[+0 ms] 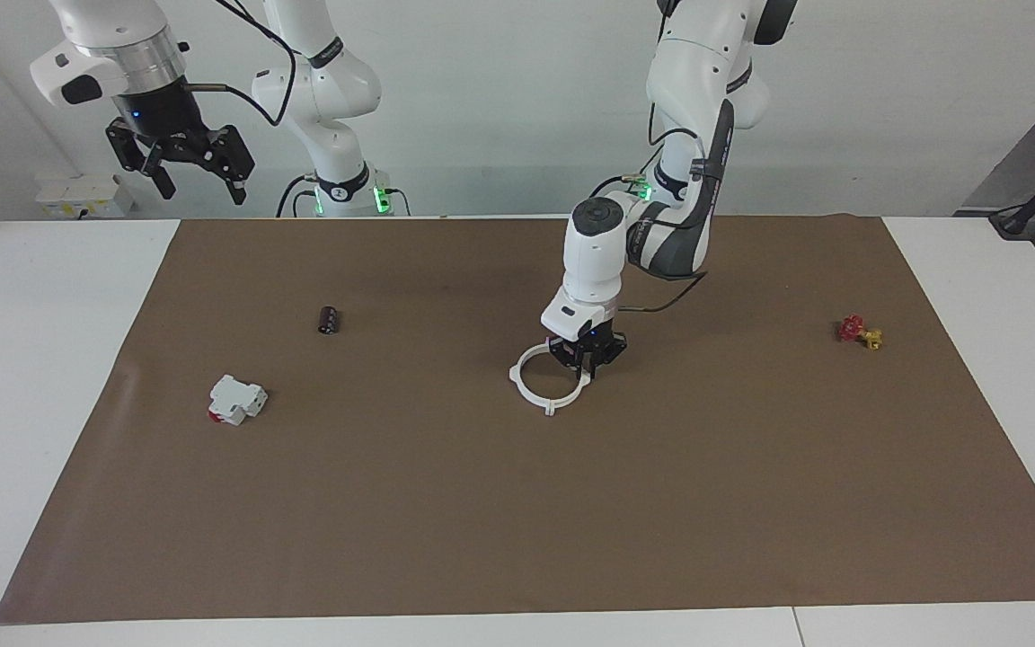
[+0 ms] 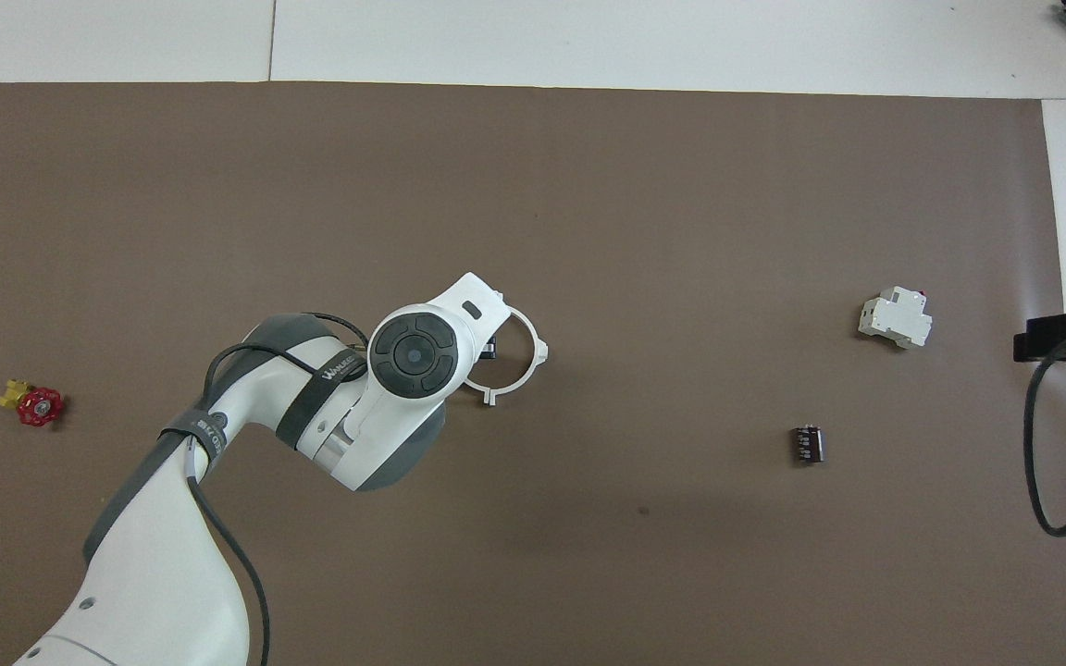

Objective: Assemble drain pipe with both arms
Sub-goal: 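Press the held half-ring onto the other to join the ring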

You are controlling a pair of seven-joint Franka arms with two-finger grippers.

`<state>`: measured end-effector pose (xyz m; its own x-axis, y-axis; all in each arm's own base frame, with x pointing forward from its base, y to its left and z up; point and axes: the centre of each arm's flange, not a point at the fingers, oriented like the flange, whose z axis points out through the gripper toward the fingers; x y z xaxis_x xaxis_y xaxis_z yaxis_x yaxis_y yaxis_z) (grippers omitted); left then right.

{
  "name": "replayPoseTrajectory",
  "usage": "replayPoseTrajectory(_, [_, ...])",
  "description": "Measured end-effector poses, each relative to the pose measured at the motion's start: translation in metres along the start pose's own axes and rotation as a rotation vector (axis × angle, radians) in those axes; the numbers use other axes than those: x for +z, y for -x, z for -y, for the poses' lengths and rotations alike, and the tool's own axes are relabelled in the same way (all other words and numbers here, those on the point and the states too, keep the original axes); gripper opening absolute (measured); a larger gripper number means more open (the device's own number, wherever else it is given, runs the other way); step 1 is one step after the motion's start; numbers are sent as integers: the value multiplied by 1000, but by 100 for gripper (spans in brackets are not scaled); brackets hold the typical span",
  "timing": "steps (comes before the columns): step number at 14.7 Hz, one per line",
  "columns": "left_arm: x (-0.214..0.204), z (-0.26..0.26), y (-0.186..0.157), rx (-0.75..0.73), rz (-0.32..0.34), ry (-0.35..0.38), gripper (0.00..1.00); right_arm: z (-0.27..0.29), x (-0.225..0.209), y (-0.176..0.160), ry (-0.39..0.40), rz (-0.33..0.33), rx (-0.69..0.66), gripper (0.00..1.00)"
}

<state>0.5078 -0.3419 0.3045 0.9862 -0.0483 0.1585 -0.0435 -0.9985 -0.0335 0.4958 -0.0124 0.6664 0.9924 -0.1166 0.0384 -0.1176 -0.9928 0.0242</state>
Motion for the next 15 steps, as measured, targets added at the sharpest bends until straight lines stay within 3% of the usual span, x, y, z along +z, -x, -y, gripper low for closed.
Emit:
replayPoseTrajectory(4, [0, 0, 0, -2, 0, 0, 20, 0, 0, 0, 0, 0, 0, 100])
replayPoseTrajectory(12, [1, -1, 1, -4, -18, 17, 100, 0, 0, 0, 0, 0, 0, 100])
replayPoseTrajectory(15, [0, -1, 0, -5, -21, 20, 100, 0, 0, 0, 0, 0, 0, 100])
